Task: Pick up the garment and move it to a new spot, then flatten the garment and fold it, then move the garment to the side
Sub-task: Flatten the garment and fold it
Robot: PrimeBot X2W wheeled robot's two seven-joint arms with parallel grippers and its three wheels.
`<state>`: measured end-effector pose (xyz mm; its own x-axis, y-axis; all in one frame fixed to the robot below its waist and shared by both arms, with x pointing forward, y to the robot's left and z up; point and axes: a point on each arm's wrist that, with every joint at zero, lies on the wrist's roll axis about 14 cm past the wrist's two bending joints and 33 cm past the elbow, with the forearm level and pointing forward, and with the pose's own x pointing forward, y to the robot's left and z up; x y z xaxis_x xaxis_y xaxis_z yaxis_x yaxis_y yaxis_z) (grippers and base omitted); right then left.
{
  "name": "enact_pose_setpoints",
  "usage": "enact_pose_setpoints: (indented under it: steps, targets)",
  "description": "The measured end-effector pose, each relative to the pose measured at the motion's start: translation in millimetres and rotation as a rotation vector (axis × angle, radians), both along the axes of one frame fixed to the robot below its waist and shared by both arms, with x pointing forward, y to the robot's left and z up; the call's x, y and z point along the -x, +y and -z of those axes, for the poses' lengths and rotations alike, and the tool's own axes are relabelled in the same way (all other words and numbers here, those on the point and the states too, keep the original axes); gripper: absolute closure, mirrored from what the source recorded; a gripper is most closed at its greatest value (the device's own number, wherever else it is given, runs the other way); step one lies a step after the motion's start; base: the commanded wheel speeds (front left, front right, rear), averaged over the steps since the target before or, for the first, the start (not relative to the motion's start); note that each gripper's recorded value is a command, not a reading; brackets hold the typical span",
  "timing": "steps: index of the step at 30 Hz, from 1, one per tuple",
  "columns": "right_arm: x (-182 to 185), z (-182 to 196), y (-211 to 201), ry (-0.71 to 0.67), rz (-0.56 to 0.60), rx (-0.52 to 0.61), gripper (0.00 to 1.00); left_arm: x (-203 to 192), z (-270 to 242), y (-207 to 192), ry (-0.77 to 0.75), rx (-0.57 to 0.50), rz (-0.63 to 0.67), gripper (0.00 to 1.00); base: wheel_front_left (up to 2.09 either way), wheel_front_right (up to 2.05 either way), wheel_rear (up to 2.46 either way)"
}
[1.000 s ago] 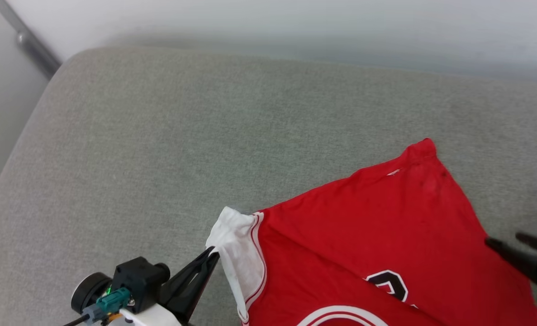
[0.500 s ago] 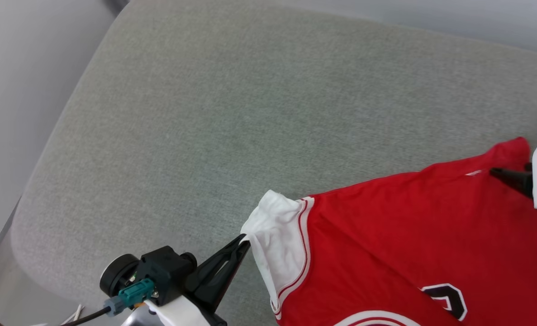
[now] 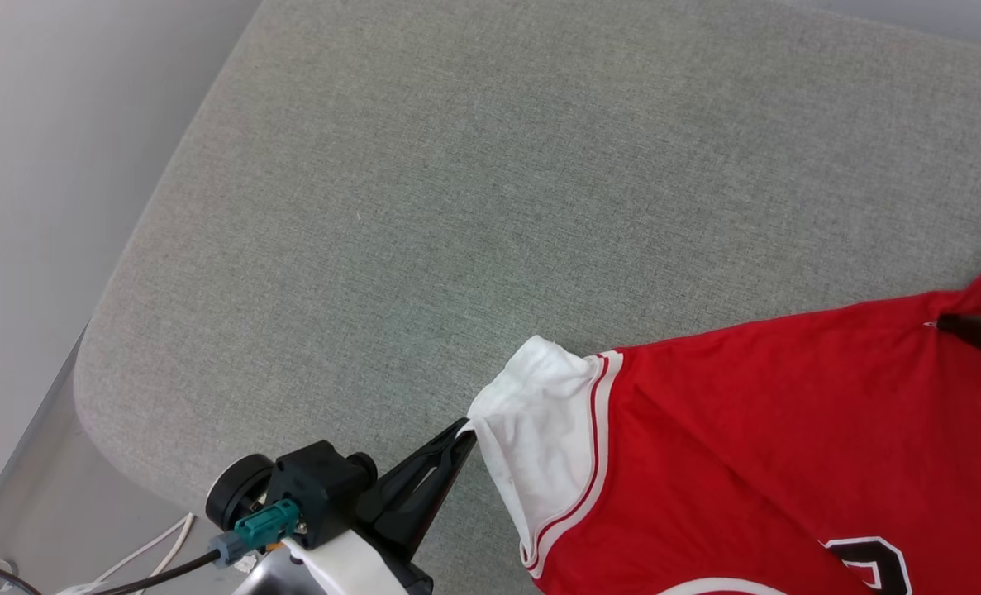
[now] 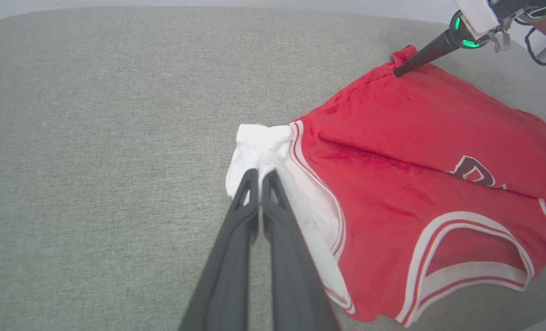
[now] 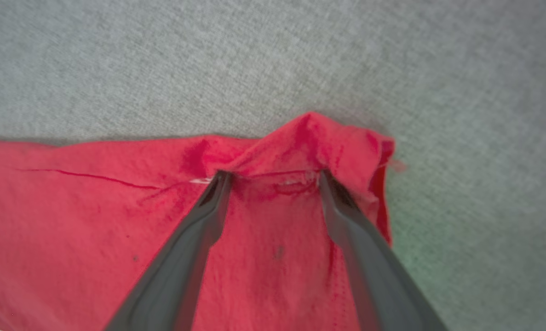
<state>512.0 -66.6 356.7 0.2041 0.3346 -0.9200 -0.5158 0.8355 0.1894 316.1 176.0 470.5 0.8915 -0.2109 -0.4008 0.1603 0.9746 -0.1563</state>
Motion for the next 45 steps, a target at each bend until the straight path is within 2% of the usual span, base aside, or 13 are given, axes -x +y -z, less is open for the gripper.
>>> enact_pose_setpoints:
  steps: [1,2,7,12,17,22,30,34,39,45]
  targets:
    - [0,1,0,0.002,0.001,-0.002,0.82,0,0,0,0.001,0.001,-0.002,1.0,0.0,0.0,0.0]
    - [0,1,0,0.003,0.001,-0.005,1.0,0,0,1,-0.001,0.002,-0.005,1.0,0.0,0.0,0.0]
    - [-2,-4,-2,-0.031,0.005,-0.021,1.0,0,-3,2,-0.016,-0.004,0.0,1.0,0.0,0.0,0.0]
    - [-6,-28,4,-0.094,0.042,-0.105,1.0,-2,-17,4,-0.068,-0.029,0.023,1.0,0.0,0.0,0.0]
    - [-17,-81,6,-0.228,0.086,-0.21,1.0,-6,-44,6,-0.157,-0.067,0.057,1.0,0.0,0.0,0.0]
    - [-11,-137,2,-0.352,0.106,-0.303,1.0,-10,-76,10,-0.266,-0.134,0.087,1.0,0.0,0.0,0.0]
    - [18,-244,-17,-0.619,0.099,-0.443,1.0,-21,-163,5,-0.559,-0.208,0.139,1.0,0.0,0.0,0.0]
    - [40,-291,-34,-0.761,0.087,-0.459,1.0,-23,-212,0,-0.721,-0.228,0.161,1.0,0.0,0.0,0.0]
    - [71,-339,-46,-0.886,0.075,-0.515,1.0,-20,-277,-11,-0.949,-0.272,0.193,1.0,0.0,0.0,0.0]
    - [99,-378,-65,-1.022,0.074,-0.514,1.0,-18,-337,-24,-1.153,-0.294,0.227,1.0,0.0,0.0,0.0]
